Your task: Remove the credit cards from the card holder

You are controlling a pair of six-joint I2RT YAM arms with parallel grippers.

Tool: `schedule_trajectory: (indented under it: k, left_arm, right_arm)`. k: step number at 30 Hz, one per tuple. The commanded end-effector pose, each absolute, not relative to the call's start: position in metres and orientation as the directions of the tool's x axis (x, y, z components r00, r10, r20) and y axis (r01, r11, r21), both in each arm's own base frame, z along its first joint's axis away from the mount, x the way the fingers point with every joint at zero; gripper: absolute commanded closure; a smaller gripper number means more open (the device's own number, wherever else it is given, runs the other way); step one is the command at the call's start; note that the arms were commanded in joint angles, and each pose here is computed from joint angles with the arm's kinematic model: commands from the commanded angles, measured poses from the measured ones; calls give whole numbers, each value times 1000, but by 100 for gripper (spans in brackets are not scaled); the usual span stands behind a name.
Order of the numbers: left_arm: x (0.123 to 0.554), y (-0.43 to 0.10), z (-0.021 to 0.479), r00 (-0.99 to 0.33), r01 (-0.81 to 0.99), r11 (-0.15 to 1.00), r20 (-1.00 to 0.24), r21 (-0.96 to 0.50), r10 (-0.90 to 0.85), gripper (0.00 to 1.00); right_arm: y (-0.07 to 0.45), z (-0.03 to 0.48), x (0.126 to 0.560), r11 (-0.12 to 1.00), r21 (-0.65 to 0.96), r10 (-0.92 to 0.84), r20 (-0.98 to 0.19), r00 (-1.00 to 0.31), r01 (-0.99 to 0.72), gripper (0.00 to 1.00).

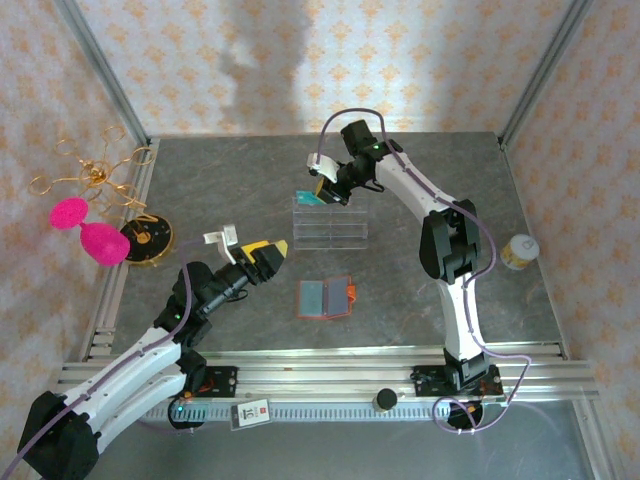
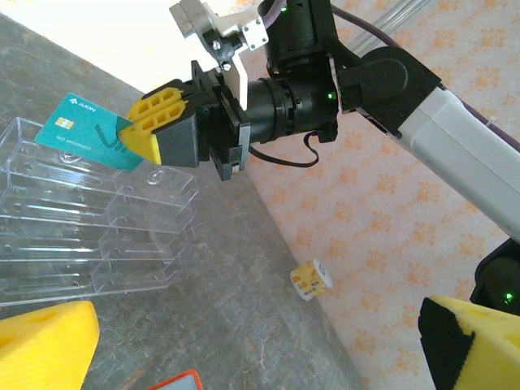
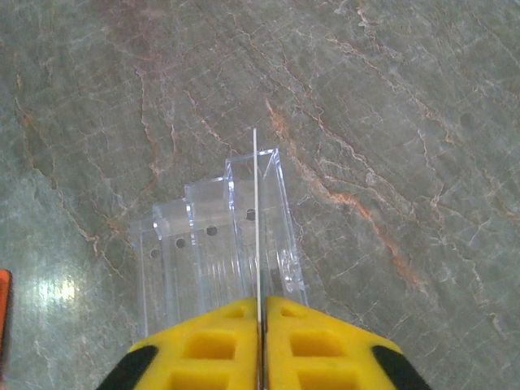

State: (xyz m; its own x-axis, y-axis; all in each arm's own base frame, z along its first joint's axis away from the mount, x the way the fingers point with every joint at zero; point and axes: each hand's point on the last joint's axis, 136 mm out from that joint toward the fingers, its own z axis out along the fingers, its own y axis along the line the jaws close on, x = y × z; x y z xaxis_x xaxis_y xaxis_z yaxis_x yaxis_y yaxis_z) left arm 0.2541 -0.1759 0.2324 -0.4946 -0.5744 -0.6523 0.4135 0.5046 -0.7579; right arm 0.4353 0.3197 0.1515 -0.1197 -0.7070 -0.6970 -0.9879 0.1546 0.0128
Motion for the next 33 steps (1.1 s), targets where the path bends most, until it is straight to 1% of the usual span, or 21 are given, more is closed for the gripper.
schedule_trajectory:
  k: [1,3,4,9,14,17,19,20,21,23,24,26,28,30,33]
  left_arm:
    - [252,-176,241,-485,447,473,-650,-759,-585,1]
    - [251,-176,241,-486,444,473,-647,-761,-587,1]
    - [251,-176,241,-487,445,471,-647,-762,-587,1]
    - [250,-170,242,-466,432,477,-642,-765,-608,1]
    - [249,-162,251,-426,439,457,-627,-774,-652,1]
    - [250,-157,252,-412,425,443,-605,-789,-681,1]
    - [251,-155,248,-408,411,440,-593,-798,-694,1]
    - [252,-153,245,-408,396,442,-586,-805,-700,1]
    - [253,-151,241,-408,380,445,-579,-811,-706,1]
    - [256,-147,231,-405,338,454,-563,-824,-720,1]
    - [257,-145,227,-406,321,459,-558,-828,-724,1]
    - [254,-146,223,-413,330,451,-557,-829,-721,1]
    - [255,-145,214,-424,306,448,-542,-840,-726,1]
    - [258,-144,203,-439,256,470,-534,-845,-722,1]
    - [264,-141,184,-465,171,539,-550,-824,-694,2]
  right_arm:
    - [321,152,443,193,16,-700,-699,-149,-981,82]
    - [323,157,446,208,12,-689,-708,-156,-978,73]
    - [324,159,447,214,10,-684,-713,-157,-977,71]
    - [329,189,455,271,-4,-619,-766,-172,-962,66]
    - [338,233,445,319,29,-497,-846,-194,-947,62]
    - [346,248,436,396,96,-402,-876,-266,-913,61]
    - [352,249,422,449,178,-320,-883,-344,-875,62]
    - [355,247,415,479,208,-285,-882,-375,-853,62]
    - [356,242,410,535,237,-239,-878,-415,-811,62]
    - [362,231,382,562,276,-220,-859,-463,-780,62]
    - [361,221,373,619,286,-203,-842,-500,-732,62]
    - [359,203,350,695,272,-201,-815,-543,-665,62]
    - [352,176,327,768,259,-208,-763,-612,-585,62]
    - [345,151,301,803,236,-234,-720,-653,-547,62]
    - [336,117,267,842,186,-275,-660,-699,-507,62]
